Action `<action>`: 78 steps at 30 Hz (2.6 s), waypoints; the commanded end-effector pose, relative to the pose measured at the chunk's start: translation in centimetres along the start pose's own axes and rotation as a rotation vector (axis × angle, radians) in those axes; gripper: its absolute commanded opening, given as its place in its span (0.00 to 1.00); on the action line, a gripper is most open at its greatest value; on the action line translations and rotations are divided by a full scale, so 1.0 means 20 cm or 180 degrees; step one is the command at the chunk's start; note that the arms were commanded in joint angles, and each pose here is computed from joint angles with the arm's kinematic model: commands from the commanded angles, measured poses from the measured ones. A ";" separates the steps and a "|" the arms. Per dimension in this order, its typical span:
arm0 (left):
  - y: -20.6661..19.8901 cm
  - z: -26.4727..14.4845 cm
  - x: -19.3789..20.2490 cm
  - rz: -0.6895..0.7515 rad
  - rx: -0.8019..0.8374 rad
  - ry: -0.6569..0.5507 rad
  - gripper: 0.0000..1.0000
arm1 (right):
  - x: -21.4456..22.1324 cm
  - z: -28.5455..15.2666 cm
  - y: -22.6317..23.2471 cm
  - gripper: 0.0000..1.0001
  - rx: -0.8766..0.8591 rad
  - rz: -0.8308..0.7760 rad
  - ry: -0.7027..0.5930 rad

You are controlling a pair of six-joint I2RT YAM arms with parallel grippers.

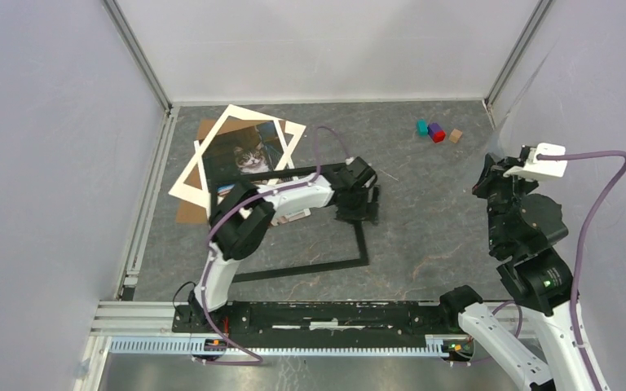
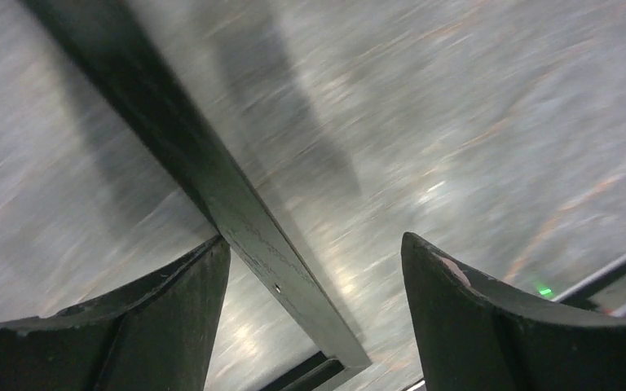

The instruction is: Put the photo into the frame

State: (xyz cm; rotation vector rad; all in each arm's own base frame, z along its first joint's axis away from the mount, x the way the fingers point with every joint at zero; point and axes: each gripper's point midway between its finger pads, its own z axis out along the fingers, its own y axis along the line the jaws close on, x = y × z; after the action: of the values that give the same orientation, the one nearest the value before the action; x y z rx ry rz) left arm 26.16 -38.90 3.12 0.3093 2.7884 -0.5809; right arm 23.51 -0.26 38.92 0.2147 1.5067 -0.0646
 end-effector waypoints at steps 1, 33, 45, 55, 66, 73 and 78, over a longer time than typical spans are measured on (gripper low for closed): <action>-0.54 0.10 -0.07 0.0070 0.0923 0.0054 0.83 | -0.24 -0.04 0.00 0.00 -0.0099 0.0124 -0.0320; 1.12 -1.00 0.00 -0.1501 -0.0417 -0.1143 0.94 | -0.11 0.15 0.92 0.00 -0.2165 0.0862 0.0452; 1.44 -1.10 0.09 -0.2307 -0.0683 -0.1476 0.95 | -0.21 0.03 1.53 0.00 -0.3331 0.2757 0.0725; 1.45 -1.23 0.05 -0.2014 -0.0902 -0.1744 0.93 | 0.80 0.29 0.99 0.00 -0.1380 0.3643 0.1323; 1.30 -0.95 0.07 -0.1864 -0.0323 -0.1352 0.94 | 1.46 0.09 0.68 0.00 -0.0640 0.3289 0.1651; 1.11 -0.73 0.08 -0.1820 0.0145 -0.0925 0.89 | 1.53 0.08 0.66 0.04 -0.0676 0.3131 0.1616; 1.08 -0.66 0.11 -0.1828 0.0210 -0.0822 0.82 | 1.57 0.09 0.66 0.15 -0.0661 0.3114 0.1615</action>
State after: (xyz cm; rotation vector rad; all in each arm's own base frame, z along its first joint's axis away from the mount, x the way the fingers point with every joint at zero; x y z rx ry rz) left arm 25.70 -12.05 5.58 -0.5344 2.6468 -0.6569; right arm 28.81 15.55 8.23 0.8466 1.8167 0.9854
